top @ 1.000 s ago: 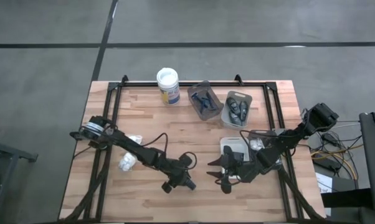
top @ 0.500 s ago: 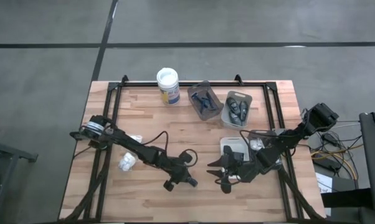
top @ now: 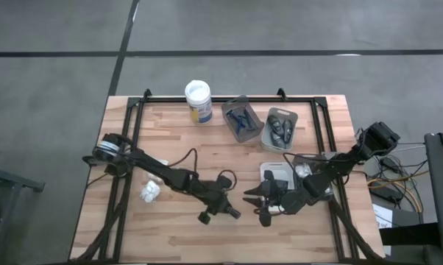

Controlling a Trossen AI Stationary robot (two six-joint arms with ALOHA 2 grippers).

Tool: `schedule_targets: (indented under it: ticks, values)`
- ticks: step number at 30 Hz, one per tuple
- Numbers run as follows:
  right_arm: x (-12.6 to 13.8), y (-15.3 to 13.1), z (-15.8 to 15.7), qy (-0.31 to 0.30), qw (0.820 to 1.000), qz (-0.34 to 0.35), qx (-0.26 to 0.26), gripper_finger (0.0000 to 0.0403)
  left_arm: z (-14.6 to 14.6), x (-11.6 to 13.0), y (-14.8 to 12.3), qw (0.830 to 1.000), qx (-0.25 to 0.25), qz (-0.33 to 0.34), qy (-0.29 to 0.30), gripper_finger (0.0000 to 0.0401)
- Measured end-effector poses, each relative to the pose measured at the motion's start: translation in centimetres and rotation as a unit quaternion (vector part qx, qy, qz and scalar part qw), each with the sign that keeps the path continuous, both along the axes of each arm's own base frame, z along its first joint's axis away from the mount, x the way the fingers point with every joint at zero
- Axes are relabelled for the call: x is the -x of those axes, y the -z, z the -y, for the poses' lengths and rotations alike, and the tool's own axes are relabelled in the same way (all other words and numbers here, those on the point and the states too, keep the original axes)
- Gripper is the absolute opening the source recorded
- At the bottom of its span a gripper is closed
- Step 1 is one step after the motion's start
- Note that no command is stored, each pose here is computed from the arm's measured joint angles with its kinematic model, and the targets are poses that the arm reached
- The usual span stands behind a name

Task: Pick & Place Travel size toiletries
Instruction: Put the blue shaving cream into the white bin

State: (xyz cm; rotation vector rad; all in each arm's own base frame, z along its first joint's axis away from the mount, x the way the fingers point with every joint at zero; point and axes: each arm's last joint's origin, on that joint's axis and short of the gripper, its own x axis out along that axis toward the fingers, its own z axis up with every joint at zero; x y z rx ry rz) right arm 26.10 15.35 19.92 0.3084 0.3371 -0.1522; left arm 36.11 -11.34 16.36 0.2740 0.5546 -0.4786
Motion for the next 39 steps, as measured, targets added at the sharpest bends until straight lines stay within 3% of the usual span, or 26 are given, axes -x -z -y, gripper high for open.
schedule_targets:
  ticks: [6, 16, 23, 30, 34, 39]
  values:
    - [0.3, 0.4, 0.2, -0.007, 0.999, -0.030, 0.017, 0.0148, -2.1, 1.5, -2.9, 0.999, 0.037, 0.028, 0.020, 0.0128]
    - [-0.1, 0.4, 1.7, -0.009, 0.996, -0.046, 0.080, 0.0199, -5.9, 4.9, -5.2, 0.990, 0.017, 0.143, 0.001, 0.0128]
    - [-1.2, 0.7, 3.9, -0.018, 0.995, -0.060, 0.076, 0.0218, -7.8, 7.6, -6.8, 0.957, 0.054, 0.286, -0.002, 0.0128]
    - [-3.1, -1.1, 5.8, -0.113, 0.990, 0.031, 0.074, 0.0233, -7.9, 9.8, -7.8, 0.908, 0.101, 0.407, 0.012, 0.0128]
    - [-3.8, -2.4, 7.1, -0.148, 0.981, 0.099, 0.077, 0.0240, -7.7, 10.1, -8.3, 0.894, 0.126, 0.428, 0.042, 0.0128]
    - [-4.3, -3.4, 8.5, -0.145, 0.975, 0.151, 0.079, 0.0247, -7.1, 9.6, -9.4, 0.885, 0.135, 0.439, 0.072, 0.0128]
